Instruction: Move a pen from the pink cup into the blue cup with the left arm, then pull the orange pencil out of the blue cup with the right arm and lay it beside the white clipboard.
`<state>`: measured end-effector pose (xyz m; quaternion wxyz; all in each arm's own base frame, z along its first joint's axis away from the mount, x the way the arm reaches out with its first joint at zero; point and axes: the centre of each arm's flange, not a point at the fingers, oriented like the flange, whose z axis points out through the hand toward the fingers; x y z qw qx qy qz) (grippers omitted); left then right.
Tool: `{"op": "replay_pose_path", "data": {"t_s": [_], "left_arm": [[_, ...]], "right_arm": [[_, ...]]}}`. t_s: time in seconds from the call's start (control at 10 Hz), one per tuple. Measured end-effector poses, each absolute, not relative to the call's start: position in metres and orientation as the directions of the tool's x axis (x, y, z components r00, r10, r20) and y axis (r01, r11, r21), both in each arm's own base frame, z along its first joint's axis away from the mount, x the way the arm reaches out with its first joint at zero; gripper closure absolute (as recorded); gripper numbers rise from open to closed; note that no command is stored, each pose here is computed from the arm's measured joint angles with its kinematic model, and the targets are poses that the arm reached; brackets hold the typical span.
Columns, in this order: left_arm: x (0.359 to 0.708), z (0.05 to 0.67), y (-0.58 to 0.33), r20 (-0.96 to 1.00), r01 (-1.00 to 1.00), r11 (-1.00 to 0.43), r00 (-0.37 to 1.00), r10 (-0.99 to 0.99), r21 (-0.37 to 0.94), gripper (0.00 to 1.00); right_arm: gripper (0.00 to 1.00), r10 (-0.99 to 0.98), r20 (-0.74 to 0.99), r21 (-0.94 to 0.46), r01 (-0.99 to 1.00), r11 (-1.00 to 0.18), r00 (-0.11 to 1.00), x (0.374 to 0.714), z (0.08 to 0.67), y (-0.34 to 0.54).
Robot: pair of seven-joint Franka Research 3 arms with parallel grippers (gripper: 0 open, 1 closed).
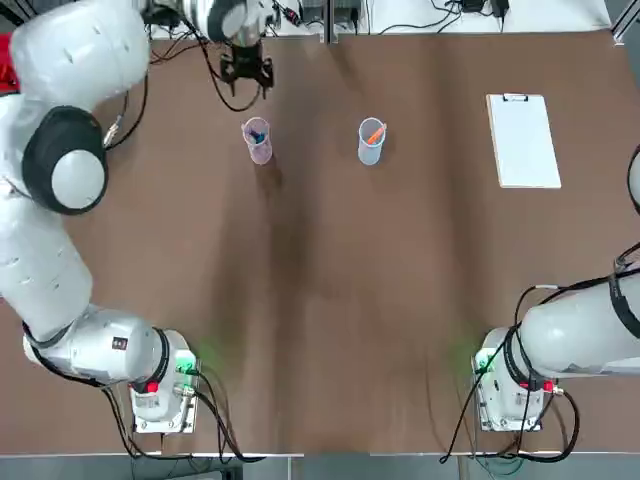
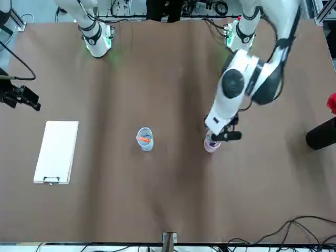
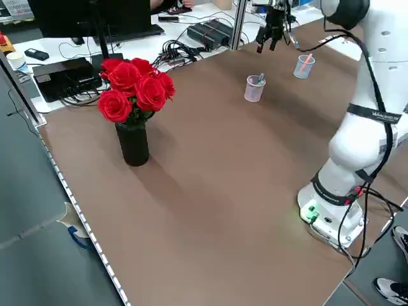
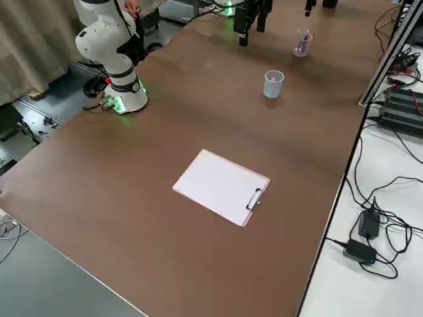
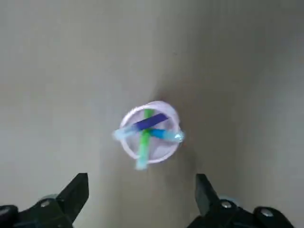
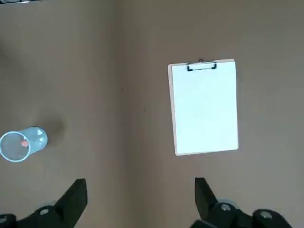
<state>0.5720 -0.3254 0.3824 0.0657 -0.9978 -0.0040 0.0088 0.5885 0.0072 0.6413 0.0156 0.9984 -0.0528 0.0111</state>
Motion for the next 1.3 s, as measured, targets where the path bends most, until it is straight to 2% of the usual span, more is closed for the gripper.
{"op": "replay_pose_path", "data": {"t_s": [0.3,0.6,1.0,1.3], "left_arm": [[0.569,0.334,-0.358,0.005,0.002,-0.992,1.000,0.001,-0.123,0.04],[0.567,0.302,-0.363,-0.003,-0.014,-0.987,1.000,-0.014,-0.159,0.19],[0.571,0.300,-0.358,0.016,-0.023,-0.983,1.000,-0.027,-0.184,0.41],[0.569,0.289,-0.355,0.012,-0.041,-0.977,0.999,-0.045,-0.210,0.42]], "right_arm": [[0.00,-0.105,0.022,0.030,-0.106,-0.994,0.994,0.588,0.641,0.007],[0.00,-0.108,0.021,0.031,-0.108,-0.994,0.994,0.588,0.641,0.006],[0.00,-0.109,0.022,0.031,-0.110,-0.994,0.994,0.588,0.642,0.005],[0.00,-0.109,0.023,0.031,-0.110,-0.993,0.994,0.587,0.642,0.005]]}}
